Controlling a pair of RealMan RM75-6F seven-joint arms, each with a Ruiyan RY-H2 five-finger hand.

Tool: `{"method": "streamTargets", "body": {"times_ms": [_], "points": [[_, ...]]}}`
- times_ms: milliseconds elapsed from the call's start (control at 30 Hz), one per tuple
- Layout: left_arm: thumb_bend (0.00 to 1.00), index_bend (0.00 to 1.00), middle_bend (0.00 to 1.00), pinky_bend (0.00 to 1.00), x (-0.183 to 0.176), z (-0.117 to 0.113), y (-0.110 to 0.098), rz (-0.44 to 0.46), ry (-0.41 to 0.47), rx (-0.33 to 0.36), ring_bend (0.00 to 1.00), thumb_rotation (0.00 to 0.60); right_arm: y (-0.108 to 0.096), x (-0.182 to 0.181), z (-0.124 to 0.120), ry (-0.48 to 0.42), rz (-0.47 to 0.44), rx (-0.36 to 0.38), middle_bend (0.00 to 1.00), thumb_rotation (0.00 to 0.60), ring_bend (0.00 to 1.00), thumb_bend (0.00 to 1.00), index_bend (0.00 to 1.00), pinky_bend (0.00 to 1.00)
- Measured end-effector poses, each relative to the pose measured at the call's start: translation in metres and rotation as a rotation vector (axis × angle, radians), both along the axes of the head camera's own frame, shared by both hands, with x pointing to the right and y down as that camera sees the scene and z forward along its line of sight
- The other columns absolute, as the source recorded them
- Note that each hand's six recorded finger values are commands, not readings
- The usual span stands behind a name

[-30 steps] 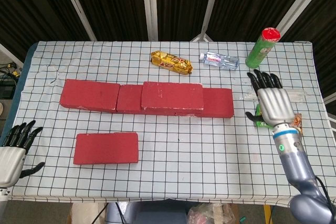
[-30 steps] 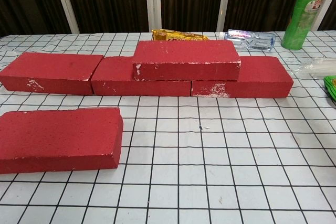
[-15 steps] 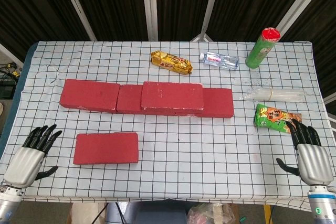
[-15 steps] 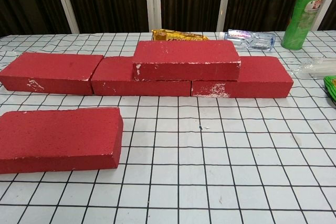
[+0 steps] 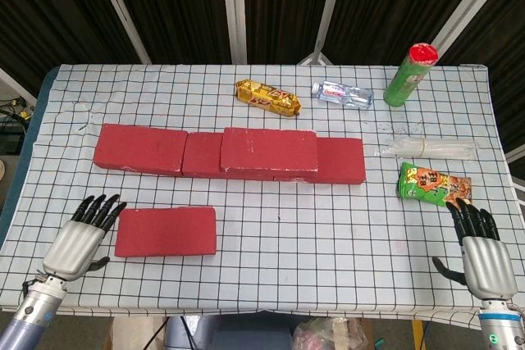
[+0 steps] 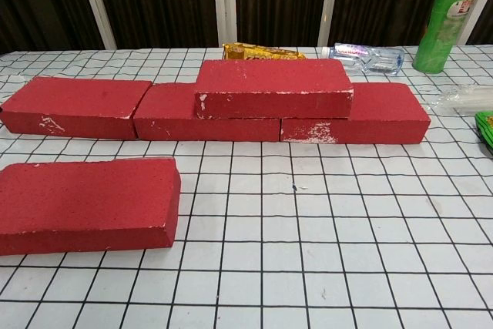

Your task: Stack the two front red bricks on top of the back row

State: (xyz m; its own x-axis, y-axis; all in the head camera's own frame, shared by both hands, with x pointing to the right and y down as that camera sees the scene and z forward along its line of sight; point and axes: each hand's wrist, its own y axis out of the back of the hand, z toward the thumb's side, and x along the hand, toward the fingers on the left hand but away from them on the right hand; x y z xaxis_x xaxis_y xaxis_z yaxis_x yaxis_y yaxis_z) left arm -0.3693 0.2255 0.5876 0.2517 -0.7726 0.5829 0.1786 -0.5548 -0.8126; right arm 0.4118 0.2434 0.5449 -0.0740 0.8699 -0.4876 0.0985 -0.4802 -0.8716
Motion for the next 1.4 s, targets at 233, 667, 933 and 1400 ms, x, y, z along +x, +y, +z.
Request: {"method": "streamTargets", "body": {"times_ms": [233,667,933,1400], "points": [[0.00,0.02,0.00,0.06,0.022,0.013,-0.012,0.005,-0.069,-0.091,0.00,0.600,-0.001,0.003,0.004,0.011,0.010,-0.031,0.00,0.600,0.00,0.23,0.00,0.00],[0.00,0.02,0.00,0.06,0.083,0.035,-0.007,0.005,-0.057,-0.163,0.00,0.600,-0.002,0.006,0.006,0.004,0.012,-0.041,0.00,0.600,0.00,0.23,0.00,0.00],[0.00,0.01,0.00,0.06,0.097,0.041,-0.006,-0.026,-0.057,-0.153,0.00,0.600,-0.003,0.009,0.008,0.007,0.016,-0.052,0.00,0.600,0.00,0.23,0.00,0.00],[0.00,0.00,0.00,0.06,0.101,0.052,-0.017,-0.105,-0.064,-0.148,0.00,0.600,-0.003,0.011,0.017,0.029,0.012,-0.084,0.00,0.600,0.00,0.23,0.00,0.00]]}}
